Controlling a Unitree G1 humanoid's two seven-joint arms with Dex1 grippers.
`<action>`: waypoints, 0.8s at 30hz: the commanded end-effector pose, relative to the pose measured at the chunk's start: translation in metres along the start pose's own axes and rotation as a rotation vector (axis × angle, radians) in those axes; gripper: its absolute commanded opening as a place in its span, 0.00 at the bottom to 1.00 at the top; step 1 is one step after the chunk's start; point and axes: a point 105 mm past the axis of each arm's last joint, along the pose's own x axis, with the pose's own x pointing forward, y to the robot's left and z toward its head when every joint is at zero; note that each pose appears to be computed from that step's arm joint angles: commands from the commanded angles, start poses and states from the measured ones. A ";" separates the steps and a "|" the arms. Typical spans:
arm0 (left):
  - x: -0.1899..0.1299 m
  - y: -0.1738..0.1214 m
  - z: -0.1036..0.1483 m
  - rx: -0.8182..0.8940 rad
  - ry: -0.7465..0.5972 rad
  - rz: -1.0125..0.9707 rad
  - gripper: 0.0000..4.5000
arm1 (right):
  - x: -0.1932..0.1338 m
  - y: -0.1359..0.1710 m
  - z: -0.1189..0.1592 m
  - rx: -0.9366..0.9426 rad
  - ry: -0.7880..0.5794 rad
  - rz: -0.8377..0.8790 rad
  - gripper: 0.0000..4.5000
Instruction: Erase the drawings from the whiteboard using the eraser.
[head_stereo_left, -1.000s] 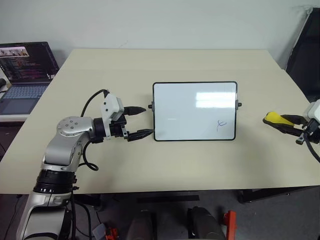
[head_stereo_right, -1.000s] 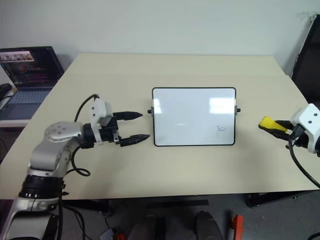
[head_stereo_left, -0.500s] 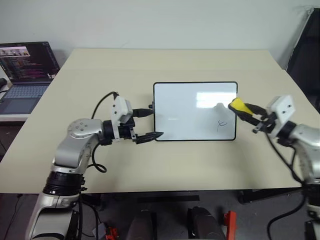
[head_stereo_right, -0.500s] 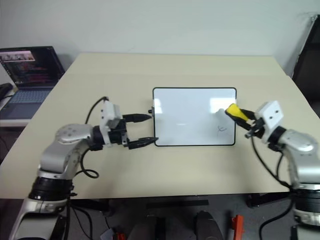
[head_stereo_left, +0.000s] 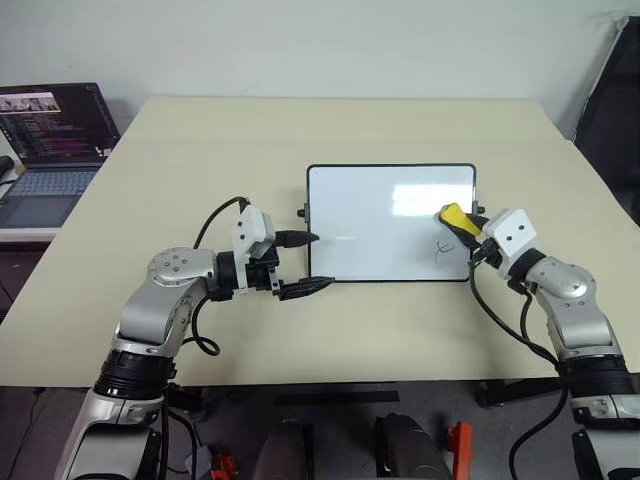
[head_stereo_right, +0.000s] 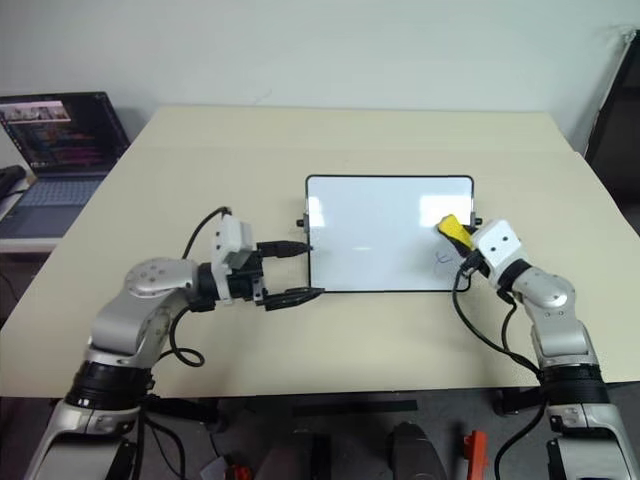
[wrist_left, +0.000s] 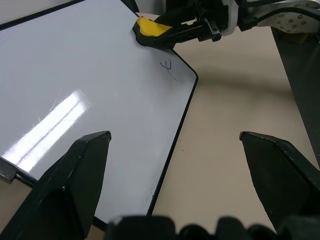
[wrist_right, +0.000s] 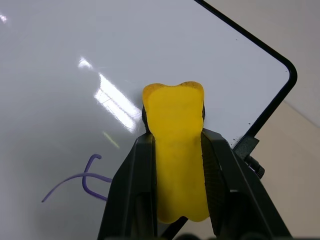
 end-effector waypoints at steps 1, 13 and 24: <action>-0.001 0.001 0.012 0.052 -0.019 -0.001 1.00 | -0.002 0.017 -0.023 -0.037 0.089 0.084 0.19; -0.006 0.003 0.010 0.055 -0.006 0.015 1.00 | -0.025 0.100 -0.049 0.027 0.183 0.409 0.19; 0.000 0.005 0.012 0.059 -0.016 0.004 1.00 | -0.005 0.003 -0.043 -0.140 0.223 0.015 0.19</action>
